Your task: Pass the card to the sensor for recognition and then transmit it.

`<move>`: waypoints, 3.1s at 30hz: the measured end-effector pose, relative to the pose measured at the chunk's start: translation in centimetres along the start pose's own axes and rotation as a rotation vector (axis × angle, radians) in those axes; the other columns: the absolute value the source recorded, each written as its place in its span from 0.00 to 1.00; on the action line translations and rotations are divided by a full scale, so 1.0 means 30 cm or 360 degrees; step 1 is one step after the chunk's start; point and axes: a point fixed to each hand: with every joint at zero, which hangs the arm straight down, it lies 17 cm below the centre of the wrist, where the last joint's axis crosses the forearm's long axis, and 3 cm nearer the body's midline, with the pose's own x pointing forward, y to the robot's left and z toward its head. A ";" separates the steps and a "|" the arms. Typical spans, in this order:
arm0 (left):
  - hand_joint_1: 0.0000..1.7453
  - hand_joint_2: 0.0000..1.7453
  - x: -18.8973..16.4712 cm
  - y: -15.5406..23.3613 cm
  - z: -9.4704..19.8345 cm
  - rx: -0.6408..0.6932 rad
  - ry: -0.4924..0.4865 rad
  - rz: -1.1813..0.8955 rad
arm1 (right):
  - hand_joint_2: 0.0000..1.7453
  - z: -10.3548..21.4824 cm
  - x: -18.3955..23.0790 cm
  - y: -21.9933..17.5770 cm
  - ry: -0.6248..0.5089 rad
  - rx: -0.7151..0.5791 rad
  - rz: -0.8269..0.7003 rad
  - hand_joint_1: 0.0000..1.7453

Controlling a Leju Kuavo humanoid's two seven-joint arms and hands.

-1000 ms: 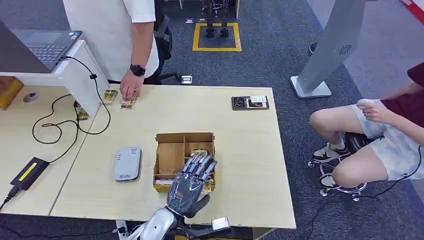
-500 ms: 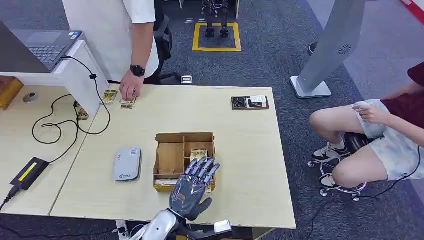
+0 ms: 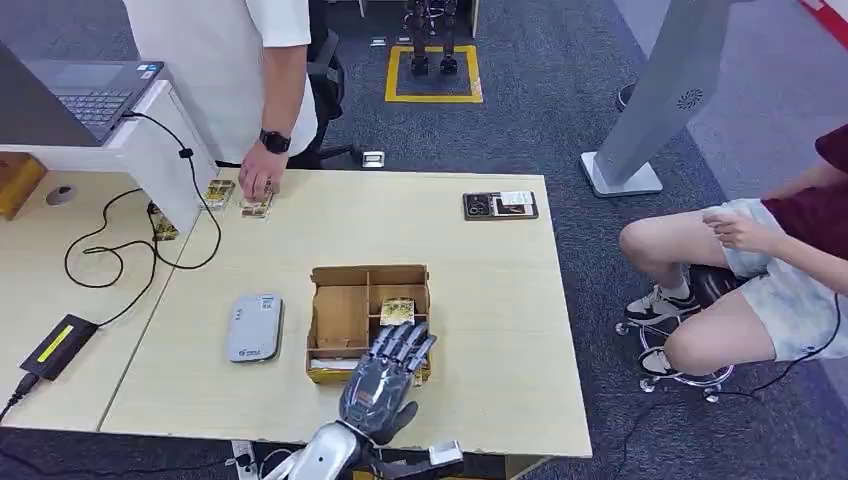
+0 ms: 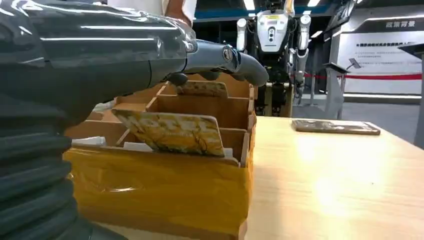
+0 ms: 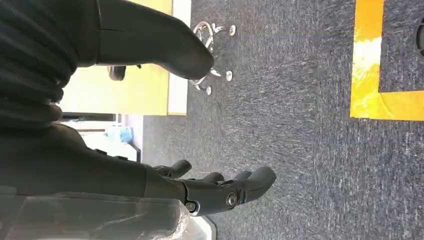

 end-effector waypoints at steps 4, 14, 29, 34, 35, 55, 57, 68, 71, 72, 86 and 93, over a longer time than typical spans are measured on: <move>0.50 1.00 -0.015 -0.004 0.001 0.0004 0.0029 0.0004 | 1.00 0.000 -0.001 0.000 0.0001 0.0000 0.0000 0.00; 1.00 1.00 -0.035 0.100 -0.016 0.0231 0.0056 0.0233 | 1.00 0.000 -0.005 0.002 0.0006 0.0002 -0.0012 0.00; 1.00 1.00 -0.051 0.155 -0.016 0.0350 0.0069 0.0349 | 1.00 0.000 -0.003 -0.001 0.0001 -0.0009 -0.0016 0.00; 1.00 1.00 -0.047 0.163 -0.012 0.0374 0.0058 0.0370 | 1.00 0.000 -0.004 -0.003 0.0001 -0.0014 -0.0017 0.00; 1.00 1.00 -0.051 0.166 -0.011 0.0384 0.0067 0.0382 | 1.00 -0.001 -0.004 -0.004 0.0002 -0.0016 -0.0018 0.00; 1.00 1.00 -0.207 0.545 -0.178 0.0826 0.0128 0.0650 | 1.00 0.002 0.017 -0.007 -0.0024 -0.0046 0.0033 0.00; 1.00 1.00 -0.216 0.572 -0.193 0.0848 0.0124 0.0640 | 1.00 0.002 0.018 -0.006 -0.0026 -0.0044 0.0039 0.00; 1.00 1.00 -0.258 0.679 -0.256 0.0909 0.0126 0.0611 | 1.00 0.002 0.032 -0.008 -0.0044 -0.0043 0.0075 0.00; 1.00 1.00 -0.277 0.769 -0.322 0.0933 0.0119 0.0561 | 1.00 0.002 0.046 -0.012 -0.0056 -0.0041 0.0095 0.00; 1.00 1.00 -0.287 0.796 -0.344 0.0939 0.0125 0.0531 | 1.00 0.002 0.050 -0.014 -0.0059 -0.0043 0.0101 0.00; 0.00 1.00 -0.373 0.841 -0.447 0.0902 0.0205 0.0328 | 1.00 0.005 0.070 -0.013 -0.0063 -0.0036 0.0135 0.00; 0.00 1.00 -0.377 0.827 -0.450 0.0887 0.0210 0.0318 | 1.00 0.006 0.072 -0.011 -0.0066 -0.0036 0.0140 0.00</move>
